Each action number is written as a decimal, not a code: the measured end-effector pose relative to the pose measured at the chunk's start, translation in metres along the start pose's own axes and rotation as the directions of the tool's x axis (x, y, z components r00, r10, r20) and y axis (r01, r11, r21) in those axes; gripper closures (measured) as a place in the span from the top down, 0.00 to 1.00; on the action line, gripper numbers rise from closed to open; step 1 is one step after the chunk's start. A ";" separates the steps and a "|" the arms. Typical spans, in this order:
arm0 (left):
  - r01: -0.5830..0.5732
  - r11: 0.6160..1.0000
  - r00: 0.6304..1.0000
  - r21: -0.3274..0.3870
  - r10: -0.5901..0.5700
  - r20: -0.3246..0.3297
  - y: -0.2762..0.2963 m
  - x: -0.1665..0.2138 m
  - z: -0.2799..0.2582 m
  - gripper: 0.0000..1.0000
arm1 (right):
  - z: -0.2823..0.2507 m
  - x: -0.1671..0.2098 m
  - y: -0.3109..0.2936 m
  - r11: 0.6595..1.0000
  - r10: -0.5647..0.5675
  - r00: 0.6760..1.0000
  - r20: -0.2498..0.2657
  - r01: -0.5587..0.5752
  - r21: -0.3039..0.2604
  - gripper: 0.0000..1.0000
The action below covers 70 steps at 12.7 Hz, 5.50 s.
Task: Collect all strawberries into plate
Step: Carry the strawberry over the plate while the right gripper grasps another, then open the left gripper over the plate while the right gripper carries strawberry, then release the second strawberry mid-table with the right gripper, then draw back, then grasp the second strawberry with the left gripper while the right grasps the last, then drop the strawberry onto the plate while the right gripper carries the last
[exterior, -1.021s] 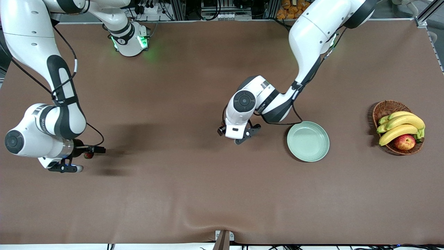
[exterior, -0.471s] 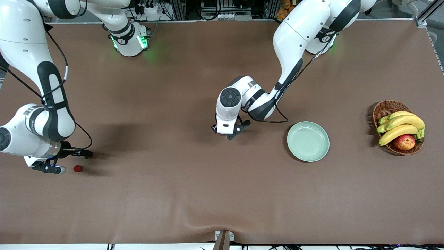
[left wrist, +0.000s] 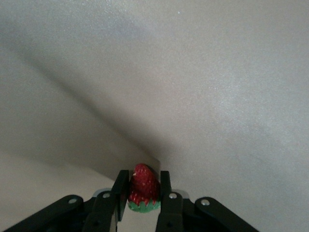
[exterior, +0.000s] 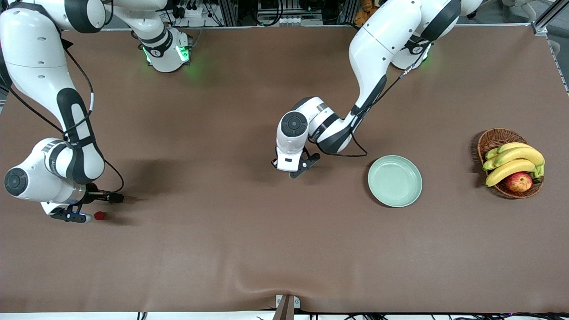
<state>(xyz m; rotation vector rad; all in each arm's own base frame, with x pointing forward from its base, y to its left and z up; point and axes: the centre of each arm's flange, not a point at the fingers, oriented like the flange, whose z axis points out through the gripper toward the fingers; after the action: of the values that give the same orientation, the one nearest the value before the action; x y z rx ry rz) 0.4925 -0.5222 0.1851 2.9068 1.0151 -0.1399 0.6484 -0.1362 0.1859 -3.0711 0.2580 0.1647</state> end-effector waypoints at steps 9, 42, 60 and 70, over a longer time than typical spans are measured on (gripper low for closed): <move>0.027 0.998 0.998 0.063 -0.023 -0.059 -0.047 0.147 -0.152 0.30 | 0.001 0.000 -0.002 1.000 -0.003 1.000 0.001 0.003 0.001 0.31; -0.274 0.962 0.961 0.019 0.274 -0.022 -0.009 0.060 -0.106 1.00 | -0.094 -0.001 -0.166 0.994 -0.081 0.996 0.033 0.079 0.070 1.00; -0.723 0.691 0.668 0.011 0.702 -0.247 0.030 -0.023 0.017 0.58 | -0.001 0.038 0.022 0.830 -0.557 0.825 -0.096 0.549 -0.094 1.00; -0.518 0.853 0.838 0.062 0.521 -0.165 0.009 0.092 -0.102 0.33 | -0.026 0.054 0.009 0.772 -0.635 0.761 -0.135 0.620 -0.137 0.31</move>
<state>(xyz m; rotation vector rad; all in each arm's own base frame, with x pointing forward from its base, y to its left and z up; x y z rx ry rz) 0.5765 -0.4636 0.2766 3.1225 0.1950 0.1411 0.7020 -0.1557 0.2050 -3.0451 -0.8026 -0.1335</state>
